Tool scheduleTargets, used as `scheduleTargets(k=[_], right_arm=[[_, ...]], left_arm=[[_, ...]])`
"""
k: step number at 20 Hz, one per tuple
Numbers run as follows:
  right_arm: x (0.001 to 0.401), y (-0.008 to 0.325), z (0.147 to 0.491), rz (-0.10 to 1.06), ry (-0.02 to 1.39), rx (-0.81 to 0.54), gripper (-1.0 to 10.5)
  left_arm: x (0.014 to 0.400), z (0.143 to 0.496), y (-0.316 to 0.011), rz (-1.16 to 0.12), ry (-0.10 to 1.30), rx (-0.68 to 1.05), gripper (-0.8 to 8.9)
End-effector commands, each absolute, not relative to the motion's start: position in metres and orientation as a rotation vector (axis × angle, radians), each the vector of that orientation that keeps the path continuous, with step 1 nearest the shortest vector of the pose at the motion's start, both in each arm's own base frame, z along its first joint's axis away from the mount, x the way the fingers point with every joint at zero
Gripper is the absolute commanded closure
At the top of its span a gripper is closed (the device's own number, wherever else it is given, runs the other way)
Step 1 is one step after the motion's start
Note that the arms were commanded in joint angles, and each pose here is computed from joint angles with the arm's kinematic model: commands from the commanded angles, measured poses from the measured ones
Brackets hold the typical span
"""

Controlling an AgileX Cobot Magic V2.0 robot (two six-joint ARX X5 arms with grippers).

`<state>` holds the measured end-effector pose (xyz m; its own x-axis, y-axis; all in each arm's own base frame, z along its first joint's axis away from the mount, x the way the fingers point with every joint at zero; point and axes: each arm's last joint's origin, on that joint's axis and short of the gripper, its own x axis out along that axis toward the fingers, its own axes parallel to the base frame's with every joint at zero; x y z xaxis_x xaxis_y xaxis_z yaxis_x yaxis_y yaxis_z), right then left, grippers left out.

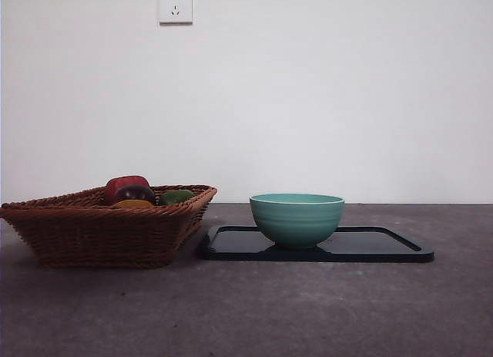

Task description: Pick up the wifruite, put it on the bowl, pick up the plate, put it on desk

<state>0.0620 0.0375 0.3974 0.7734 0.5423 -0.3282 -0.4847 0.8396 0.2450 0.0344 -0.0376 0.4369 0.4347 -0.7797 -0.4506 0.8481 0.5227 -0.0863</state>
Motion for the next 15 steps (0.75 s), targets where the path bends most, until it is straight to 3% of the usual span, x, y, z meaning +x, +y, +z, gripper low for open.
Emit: scheduleTargets(k=[1,7,15], right_arm=[[0.086,0.052,0.399,0.584,0.434,0.153,3.6],[0.150,0.089,0.382,0.593,0.553,0.147,3.6],[0.228,0.128,0.331,0.596,0.815,0.215,3.7]], left_arm=[[0.034,0.441,-0.038,-1.036,0.440,0.174,2.51],[0.034,0.441,-0.038,-1.035,0.440,0.174,2.51],[0.034,0.441,-0.038,-1.036,0.440,0.174,2.51]])
